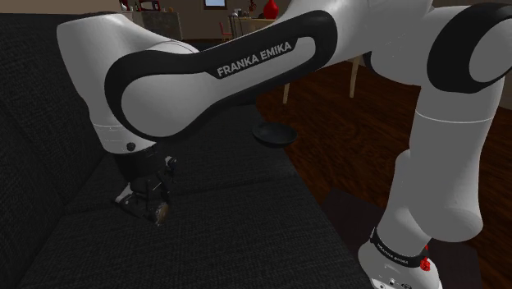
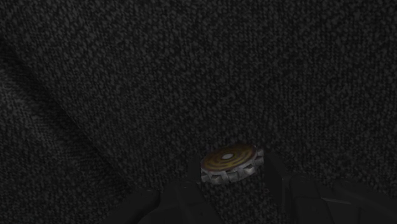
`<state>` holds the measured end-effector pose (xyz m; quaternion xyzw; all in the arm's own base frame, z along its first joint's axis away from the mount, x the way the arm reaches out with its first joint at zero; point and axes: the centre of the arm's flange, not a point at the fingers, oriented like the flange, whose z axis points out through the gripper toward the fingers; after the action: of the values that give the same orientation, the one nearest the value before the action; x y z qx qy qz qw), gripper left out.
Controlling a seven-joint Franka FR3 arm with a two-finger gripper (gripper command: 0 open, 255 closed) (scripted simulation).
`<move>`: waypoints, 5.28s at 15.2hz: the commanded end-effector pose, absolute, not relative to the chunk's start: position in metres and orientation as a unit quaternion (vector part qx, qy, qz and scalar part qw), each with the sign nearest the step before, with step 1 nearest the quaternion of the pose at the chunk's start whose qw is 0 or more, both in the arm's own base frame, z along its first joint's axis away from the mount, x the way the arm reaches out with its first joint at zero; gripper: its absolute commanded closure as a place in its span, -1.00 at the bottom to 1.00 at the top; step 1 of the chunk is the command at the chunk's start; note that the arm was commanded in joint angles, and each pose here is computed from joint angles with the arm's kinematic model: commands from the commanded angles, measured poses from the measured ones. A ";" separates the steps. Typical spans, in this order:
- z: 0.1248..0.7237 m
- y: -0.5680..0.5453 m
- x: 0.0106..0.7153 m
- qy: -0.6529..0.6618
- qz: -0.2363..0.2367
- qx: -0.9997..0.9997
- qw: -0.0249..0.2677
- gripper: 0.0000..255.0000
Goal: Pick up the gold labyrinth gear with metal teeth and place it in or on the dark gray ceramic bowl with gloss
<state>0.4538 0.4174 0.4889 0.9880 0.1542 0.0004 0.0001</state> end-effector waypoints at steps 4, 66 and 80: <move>0.489 0.417 0.454 0.154 0.000 0.988 0.000 1.00; 0.506 0.140 0.433 0.191 0.039 0.981 0.012 -1.00; 0.477 0.140 0.436 0.191 0.039 0.981 0.012 -1.00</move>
<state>0.4356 0.1398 0.4767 0.9807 0.1912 0.0394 0.0119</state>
